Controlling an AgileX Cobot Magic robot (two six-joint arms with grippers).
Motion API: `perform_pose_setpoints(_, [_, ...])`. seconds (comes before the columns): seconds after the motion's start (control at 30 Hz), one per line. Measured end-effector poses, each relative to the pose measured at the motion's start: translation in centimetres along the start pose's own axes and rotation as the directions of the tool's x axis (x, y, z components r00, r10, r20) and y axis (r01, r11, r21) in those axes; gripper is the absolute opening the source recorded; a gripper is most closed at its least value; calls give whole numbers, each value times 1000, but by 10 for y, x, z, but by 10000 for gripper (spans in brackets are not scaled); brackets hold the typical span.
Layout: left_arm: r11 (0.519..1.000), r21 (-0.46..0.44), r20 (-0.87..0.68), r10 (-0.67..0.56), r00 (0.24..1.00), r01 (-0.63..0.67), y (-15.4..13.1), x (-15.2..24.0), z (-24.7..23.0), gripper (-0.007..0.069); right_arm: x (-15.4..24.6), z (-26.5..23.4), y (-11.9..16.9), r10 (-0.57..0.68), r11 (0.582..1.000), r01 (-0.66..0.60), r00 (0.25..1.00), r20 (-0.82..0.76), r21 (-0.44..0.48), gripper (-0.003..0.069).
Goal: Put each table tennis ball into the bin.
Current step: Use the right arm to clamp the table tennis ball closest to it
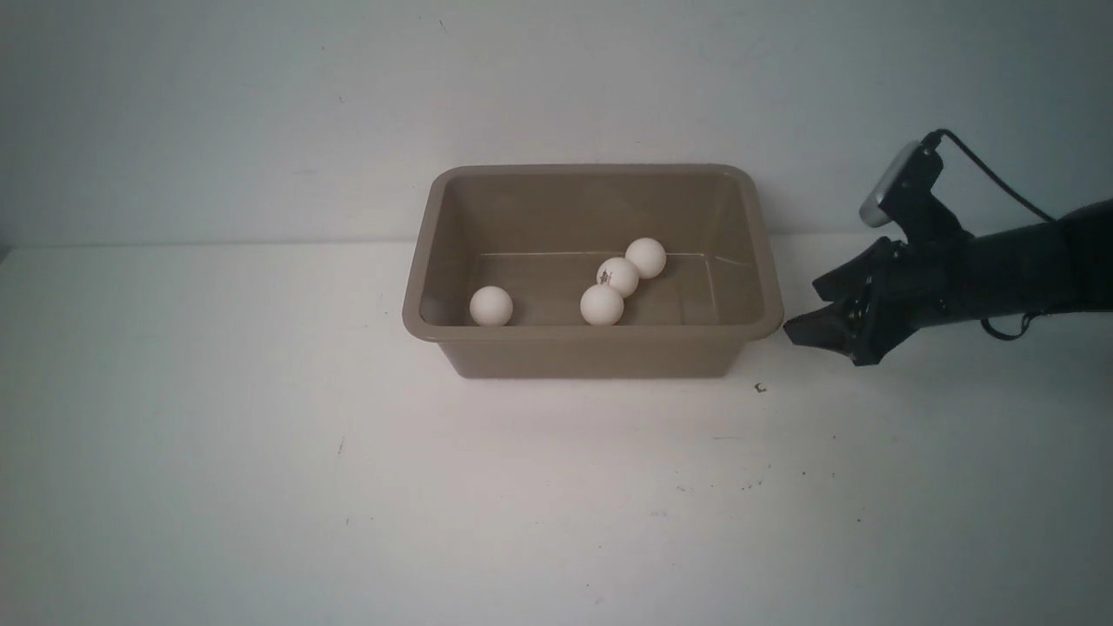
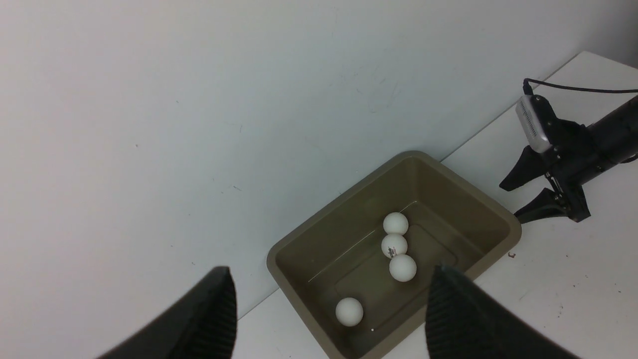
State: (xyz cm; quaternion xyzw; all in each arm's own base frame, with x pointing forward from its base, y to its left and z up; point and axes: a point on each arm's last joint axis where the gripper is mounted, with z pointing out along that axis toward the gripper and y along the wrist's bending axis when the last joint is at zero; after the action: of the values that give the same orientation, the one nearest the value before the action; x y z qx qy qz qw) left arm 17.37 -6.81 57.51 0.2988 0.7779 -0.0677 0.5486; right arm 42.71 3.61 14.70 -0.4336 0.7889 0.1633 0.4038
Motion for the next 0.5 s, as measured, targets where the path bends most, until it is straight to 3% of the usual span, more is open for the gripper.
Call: perform_pose_setpoints(0.5, [1000, 3, -7, -16, 1000, 16, 0, 0, 3, 457, 10, 18, -3, -27, 998, 25, 999, 22, 56, 482])
